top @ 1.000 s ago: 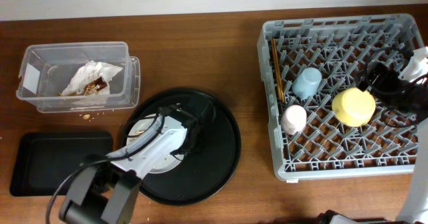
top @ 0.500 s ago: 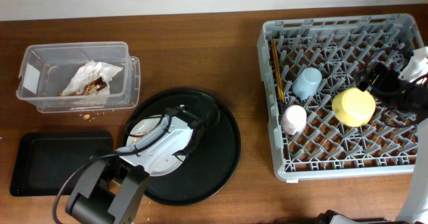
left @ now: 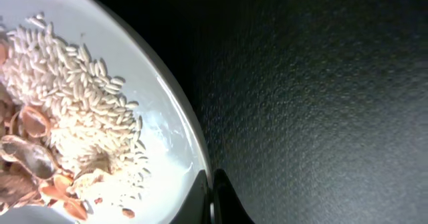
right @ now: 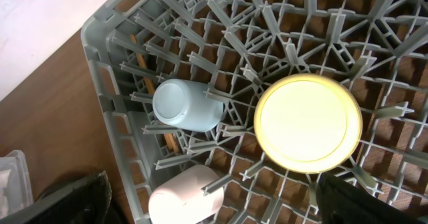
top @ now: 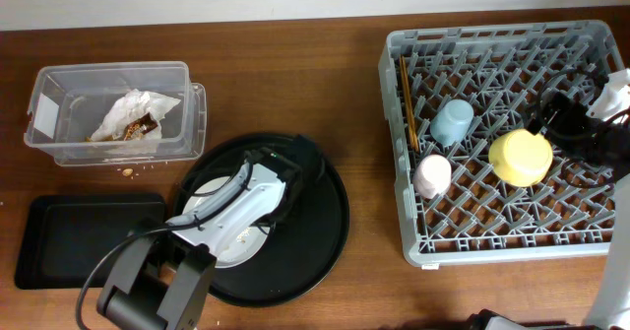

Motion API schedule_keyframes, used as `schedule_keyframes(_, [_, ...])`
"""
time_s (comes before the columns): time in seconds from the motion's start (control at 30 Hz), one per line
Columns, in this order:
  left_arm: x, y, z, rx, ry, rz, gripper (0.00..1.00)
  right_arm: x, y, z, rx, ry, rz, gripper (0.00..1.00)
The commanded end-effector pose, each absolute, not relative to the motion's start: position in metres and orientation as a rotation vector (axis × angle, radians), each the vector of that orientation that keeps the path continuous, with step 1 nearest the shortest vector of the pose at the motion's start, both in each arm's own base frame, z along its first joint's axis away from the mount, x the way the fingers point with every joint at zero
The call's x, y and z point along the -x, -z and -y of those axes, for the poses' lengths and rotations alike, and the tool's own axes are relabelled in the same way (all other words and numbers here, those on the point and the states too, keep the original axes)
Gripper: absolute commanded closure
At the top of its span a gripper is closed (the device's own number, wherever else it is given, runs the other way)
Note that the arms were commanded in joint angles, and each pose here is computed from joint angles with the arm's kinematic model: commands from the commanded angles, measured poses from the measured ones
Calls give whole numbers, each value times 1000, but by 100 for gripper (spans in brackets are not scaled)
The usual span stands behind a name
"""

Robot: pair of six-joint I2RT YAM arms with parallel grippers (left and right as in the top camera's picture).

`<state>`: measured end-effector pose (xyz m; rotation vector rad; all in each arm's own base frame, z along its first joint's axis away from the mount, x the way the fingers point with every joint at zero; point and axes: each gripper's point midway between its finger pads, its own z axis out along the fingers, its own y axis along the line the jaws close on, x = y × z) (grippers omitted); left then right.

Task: Sort waste into correct bins and load items into the dishwasher rack
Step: 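Tip the white plate over the black rectangular tray to dump scraps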

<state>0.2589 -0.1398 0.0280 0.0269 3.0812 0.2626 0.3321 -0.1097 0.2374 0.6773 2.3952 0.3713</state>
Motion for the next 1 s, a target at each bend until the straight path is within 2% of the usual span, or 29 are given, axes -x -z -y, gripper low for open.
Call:
schedule_keyframes(0.0, [-267, -51, 146, 1, -186, -3028, 99, -332, -239, 113, -692, -359, -2387, 1])
schedule_keyframes(0.3, [-287, -126, 87, 284, -47, -2839, 99, -332, -239, 113, -692, -359, -2387, 1])
schedule_keyframes(0.73, [-300, -127, 1, 660, -107, -2777, 99, -332, -239, 113, -692, -358, -2387, 1])
schedule_keyframes(0.97, [-307, -132, -37, 850, 110, -2712, 99, -332, -239, 113, -692, -358, -2387, 1])
